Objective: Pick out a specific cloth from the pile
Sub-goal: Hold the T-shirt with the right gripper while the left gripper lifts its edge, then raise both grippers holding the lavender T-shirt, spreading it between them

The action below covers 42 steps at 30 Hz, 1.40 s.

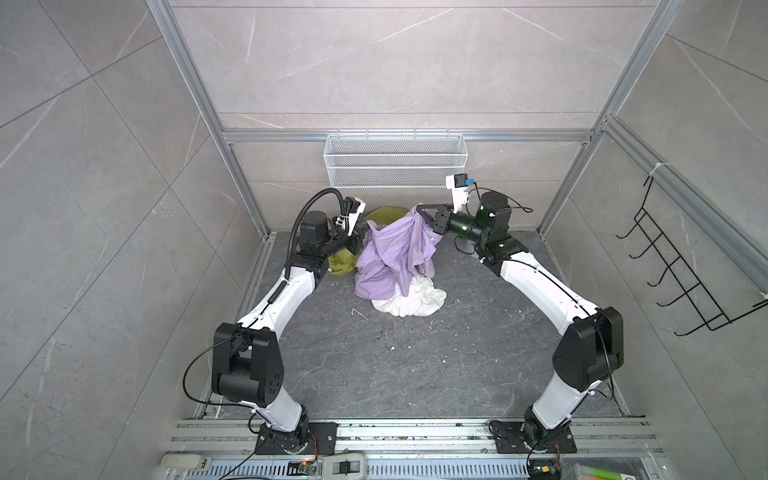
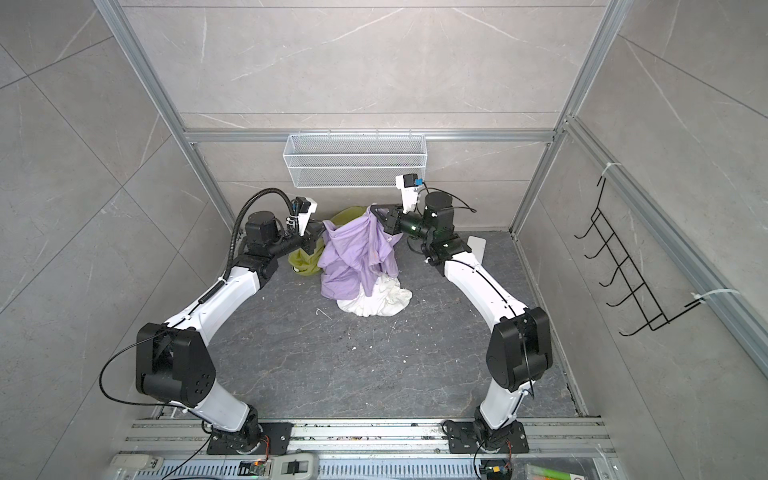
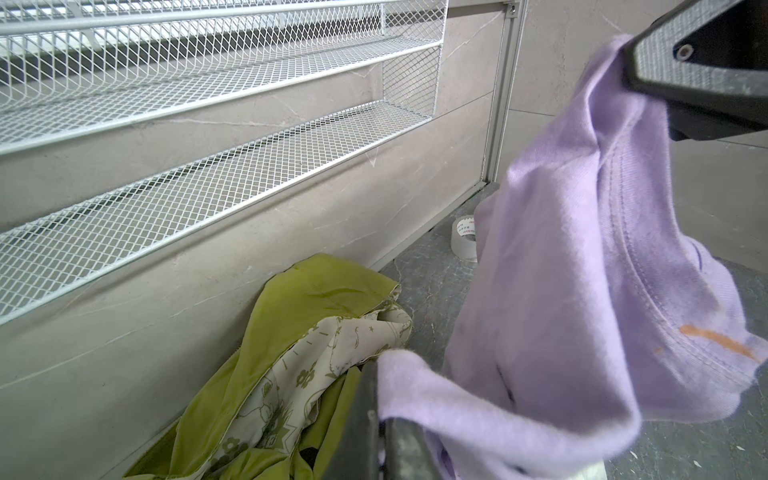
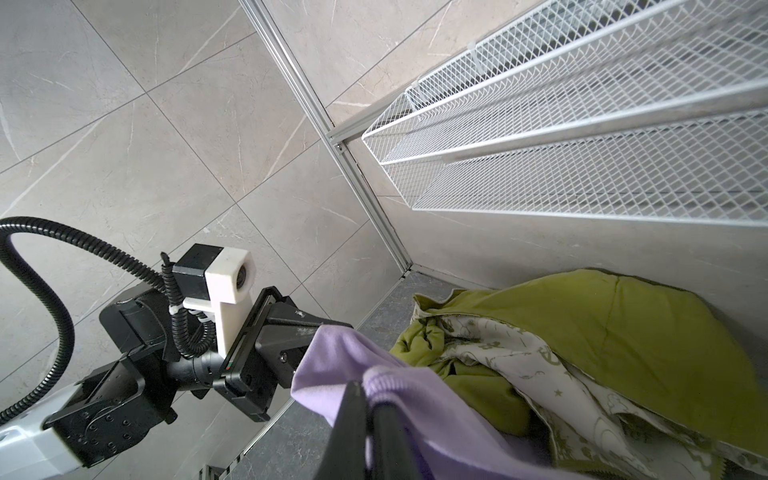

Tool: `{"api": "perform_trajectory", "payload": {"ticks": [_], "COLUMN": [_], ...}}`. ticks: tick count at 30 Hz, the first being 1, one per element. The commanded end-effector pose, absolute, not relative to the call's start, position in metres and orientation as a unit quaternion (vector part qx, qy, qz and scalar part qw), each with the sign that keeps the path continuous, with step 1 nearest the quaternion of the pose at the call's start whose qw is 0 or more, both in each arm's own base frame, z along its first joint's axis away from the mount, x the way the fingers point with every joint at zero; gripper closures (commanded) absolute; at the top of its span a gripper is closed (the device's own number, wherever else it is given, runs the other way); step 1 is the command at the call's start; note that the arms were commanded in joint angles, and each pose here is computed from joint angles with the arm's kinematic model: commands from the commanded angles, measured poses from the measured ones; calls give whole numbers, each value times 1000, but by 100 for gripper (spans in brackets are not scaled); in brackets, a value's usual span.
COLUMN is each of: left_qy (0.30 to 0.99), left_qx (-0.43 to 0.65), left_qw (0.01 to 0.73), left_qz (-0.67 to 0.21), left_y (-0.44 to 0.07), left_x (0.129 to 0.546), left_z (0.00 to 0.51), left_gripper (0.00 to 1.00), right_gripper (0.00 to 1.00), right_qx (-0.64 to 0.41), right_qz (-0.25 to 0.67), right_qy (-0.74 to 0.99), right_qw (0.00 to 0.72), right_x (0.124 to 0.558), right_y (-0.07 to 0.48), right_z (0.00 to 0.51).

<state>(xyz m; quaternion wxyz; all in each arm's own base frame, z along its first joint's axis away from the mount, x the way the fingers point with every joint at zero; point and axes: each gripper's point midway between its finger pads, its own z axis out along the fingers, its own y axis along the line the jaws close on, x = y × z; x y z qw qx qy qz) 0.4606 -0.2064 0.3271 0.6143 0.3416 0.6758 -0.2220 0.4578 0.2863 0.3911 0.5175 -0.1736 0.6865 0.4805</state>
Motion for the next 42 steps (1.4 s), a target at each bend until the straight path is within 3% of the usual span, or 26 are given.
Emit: {"api": "perform_trajectory", "payload": {"ticks": [1,42], "left_qy": [594,562], "left_qx": [358,367], "left_qw": [693,717], "left_qz": [-198,-186], "left_y": [-204,-206], "left_x": [441,411], "left_z": [410,448], "left_gripper": [100,100], "right_gripper": [100,100], "right_qx": [-182,-188], "right_qz": [485,485], "right_qy": [667,660], "right_qw": [536,542], "right_x": [453,441], "right_y": [287,287], "right_z": [412,424]}}
